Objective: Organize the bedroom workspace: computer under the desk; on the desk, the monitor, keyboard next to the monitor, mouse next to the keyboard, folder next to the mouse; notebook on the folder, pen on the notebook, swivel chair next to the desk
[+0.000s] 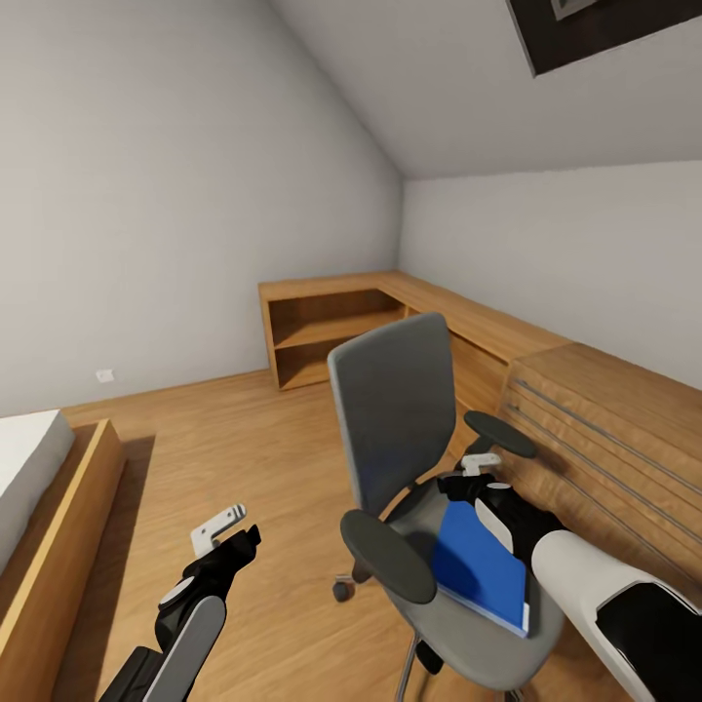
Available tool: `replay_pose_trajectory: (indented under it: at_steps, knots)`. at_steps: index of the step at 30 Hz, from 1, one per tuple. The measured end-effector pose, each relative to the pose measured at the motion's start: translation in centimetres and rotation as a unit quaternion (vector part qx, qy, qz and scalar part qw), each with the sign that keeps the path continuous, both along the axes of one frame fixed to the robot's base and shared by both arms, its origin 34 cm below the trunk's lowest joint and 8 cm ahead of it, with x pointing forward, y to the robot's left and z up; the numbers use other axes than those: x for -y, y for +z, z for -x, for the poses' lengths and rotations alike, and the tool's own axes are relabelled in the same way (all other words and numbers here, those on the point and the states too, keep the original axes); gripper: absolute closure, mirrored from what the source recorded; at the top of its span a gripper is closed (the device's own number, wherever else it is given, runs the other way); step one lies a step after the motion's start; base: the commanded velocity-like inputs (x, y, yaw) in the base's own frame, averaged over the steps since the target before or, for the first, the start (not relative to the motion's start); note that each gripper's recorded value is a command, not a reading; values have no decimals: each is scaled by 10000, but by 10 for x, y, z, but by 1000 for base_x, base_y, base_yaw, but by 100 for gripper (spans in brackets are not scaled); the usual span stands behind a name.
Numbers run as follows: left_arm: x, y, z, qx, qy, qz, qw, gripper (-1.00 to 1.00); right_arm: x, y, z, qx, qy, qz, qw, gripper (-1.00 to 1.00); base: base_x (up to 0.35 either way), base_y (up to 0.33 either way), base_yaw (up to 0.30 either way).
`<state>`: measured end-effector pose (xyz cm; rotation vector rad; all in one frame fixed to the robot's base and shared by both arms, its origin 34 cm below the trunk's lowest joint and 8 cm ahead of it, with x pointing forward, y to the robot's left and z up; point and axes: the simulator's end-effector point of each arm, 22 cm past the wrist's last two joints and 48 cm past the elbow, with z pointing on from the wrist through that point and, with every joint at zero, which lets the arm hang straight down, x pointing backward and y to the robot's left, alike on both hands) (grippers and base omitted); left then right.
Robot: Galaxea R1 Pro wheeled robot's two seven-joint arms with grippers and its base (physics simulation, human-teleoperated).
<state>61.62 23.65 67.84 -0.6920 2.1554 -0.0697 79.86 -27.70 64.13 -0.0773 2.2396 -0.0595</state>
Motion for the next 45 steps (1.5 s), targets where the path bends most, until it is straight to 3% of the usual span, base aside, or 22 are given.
replay_pose_trajectory:
  at_steps: [45]
  knots:
    - [0,-92,16,7,-8,-8,10000,-100,-8,-99,20,-68,93,110,9999,-100,0,0,0]
